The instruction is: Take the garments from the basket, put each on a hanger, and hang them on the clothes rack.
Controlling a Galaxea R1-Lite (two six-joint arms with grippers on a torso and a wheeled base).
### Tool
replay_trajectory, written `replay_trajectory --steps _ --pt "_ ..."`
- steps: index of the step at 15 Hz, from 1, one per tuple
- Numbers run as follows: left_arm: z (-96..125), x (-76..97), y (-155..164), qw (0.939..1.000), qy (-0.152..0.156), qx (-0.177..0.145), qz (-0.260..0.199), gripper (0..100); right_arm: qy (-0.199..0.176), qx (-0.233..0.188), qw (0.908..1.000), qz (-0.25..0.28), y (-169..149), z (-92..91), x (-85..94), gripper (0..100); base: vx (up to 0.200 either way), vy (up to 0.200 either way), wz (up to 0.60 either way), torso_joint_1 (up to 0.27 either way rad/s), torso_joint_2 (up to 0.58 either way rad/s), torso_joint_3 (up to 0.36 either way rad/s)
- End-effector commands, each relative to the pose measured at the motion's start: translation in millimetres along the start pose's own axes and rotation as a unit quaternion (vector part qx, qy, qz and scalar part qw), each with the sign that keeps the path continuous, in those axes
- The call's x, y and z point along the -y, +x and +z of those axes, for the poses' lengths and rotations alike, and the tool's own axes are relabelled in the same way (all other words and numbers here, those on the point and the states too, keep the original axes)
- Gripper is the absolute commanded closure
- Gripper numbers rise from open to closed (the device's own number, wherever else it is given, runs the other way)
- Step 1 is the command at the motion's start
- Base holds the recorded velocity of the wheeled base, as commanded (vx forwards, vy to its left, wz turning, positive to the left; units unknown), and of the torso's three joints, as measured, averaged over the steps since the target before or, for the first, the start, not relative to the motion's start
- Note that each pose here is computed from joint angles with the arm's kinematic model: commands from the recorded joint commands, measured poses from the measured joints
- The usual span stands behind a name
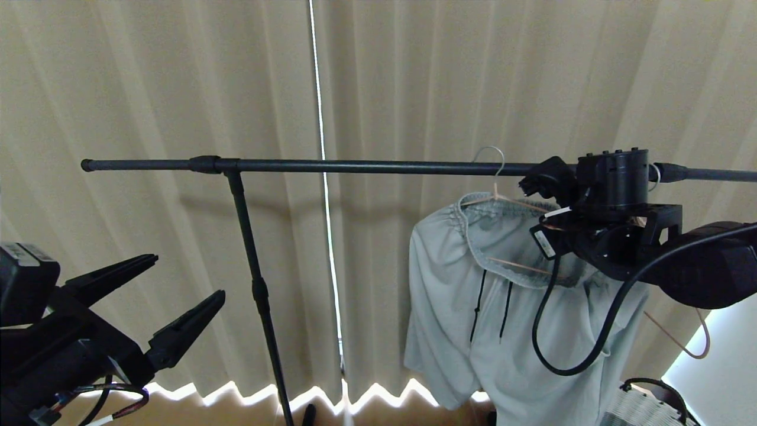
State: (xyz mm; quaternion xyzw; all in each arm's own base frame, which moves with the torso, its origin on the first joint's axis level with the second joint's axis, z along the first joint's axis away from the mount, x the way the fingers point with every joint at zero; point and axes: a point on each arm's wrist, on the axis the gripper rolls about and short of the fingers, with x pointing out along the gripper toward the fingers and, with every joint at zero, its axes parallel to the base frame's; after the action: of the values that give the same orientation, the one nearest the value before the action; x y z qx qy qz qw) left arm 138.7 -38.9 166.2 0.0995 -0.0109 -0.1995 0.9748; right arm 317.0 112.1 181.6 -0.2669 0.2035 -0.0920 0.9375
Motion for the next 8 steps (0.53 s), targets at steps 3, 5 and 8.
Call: replay_trajectory --steps 3,5,8 --pt "2.1 -0.4 -1.9 1.0 0.0 0.007 0.002 0 -0.014 -0.001 0.9998 0.016 -0.8 -1.0 -13.8 100 0.0 0.0 0.0 0.0 0.0 0.0" --pt "2.8 -0.4 -2.7 1.0 0.001 0.009 0.003 0 -0.017 0.001 0.9996 0.021 -4.7 -0.1 -15.9 0 0.0 0.0 0.0 0.0 0.0 0.0" --pt "2.8 -0.4 -2.7 1.0 0.001 0.009 0.003 0 -0.012 0.004 0.9997 0.023 -4.0 -0.5 -17.5 0 0.0 0.0 0.0 0.0 0.0 0.0"
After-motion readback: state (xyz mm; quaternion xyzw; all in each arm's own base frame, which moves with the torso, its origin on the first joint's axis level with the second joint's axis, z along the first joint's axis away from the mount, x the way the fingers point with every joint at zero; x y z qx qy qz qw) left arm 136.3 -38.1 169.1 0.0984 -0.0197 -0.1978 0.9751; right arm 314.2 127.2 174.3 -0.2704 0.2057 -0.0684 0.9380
